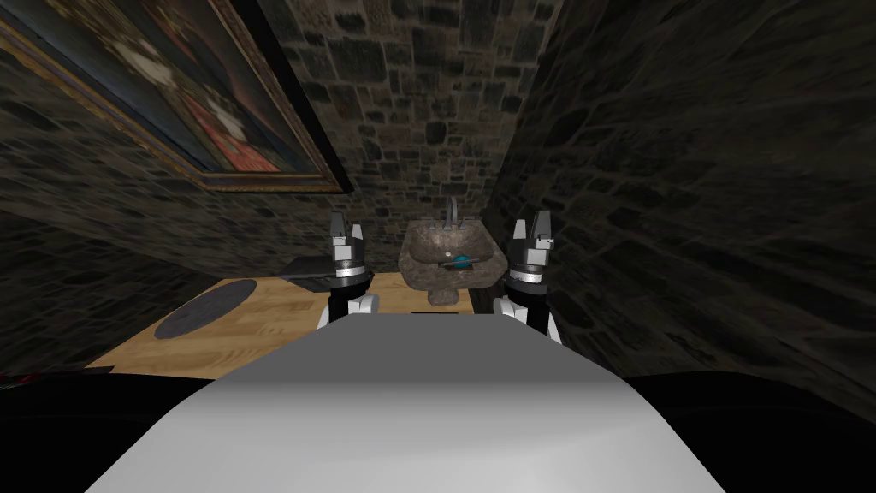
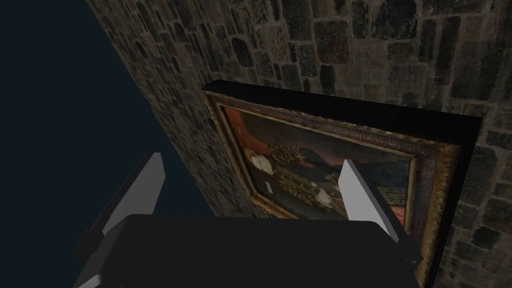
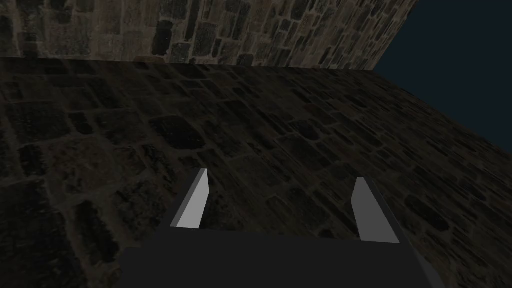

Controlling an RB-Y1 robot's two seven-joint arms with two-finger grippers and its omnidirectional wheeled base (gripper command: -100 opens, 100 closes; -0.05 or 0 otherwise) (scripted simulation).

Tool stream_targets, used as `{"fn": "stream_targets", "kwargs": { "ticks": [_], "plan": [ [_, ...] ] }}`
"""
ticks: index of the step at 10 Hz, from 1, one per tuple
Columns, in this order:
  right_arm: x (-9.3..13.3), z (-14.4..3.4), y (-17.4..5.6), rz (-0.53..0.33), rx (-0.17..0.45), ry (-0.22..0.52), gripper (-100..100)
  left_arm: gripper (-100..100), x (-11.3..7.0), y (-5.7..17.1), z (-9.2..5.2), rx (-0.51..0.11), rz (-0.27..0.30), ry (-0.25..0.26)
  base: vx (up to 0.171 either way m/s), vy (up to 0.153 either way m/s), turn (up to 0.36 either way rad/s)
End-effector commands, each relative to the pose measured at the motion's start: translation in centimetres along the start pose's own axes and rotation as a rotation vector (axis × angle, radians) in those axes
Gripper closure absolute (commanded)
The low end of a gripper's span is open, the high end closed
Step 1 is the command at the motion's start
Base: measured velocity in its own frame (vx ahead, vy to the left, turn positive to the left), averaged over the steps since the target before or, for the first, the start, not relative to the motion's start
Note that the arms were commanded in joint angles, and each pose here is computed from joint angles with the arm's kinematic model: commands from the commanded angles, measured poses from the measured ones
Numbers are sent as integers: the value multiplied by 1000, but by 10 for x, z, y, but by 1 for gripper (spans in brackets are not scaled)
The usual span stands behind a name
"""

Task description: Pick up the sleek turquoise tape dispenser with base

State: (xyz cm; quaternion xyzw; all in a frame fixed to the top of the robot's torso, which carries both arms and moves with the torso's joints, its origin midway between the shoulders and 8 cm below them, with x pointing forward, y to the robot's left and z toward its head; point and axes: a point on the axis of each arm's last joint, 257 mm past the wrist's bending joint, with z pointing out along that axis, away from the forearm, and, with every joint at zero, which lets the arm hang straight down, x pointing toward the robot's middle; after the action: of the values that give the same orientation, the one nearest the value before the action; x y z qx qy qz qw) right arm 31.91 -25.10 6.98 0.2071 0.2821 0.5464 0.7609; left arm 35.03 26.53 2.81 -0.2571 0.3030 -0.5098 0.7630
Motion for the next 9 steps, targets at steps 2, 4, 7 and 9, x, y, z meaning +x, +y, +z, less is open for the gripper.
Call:
{"fn": "stream_targets", "kwargs": {
  "ticks": [2,4,7,9],
  "plan": [
    [6,-3,-6,-45,5,58,-100,0,0,0,0,0,0,0,-13,31,-32],
    [11,-6,-14,-106,12,123,-100,0,0,0,0,0,0,0,-39,69,-55],
    [16,-13,-31,-231,26,231,-100,0,0,0,0,0,0,0,-76,102,-86],
    [18,-16,-38,-285,26,286,-100,0,0,0,0,0,0,0,-56,74,-52]
  ]
}}
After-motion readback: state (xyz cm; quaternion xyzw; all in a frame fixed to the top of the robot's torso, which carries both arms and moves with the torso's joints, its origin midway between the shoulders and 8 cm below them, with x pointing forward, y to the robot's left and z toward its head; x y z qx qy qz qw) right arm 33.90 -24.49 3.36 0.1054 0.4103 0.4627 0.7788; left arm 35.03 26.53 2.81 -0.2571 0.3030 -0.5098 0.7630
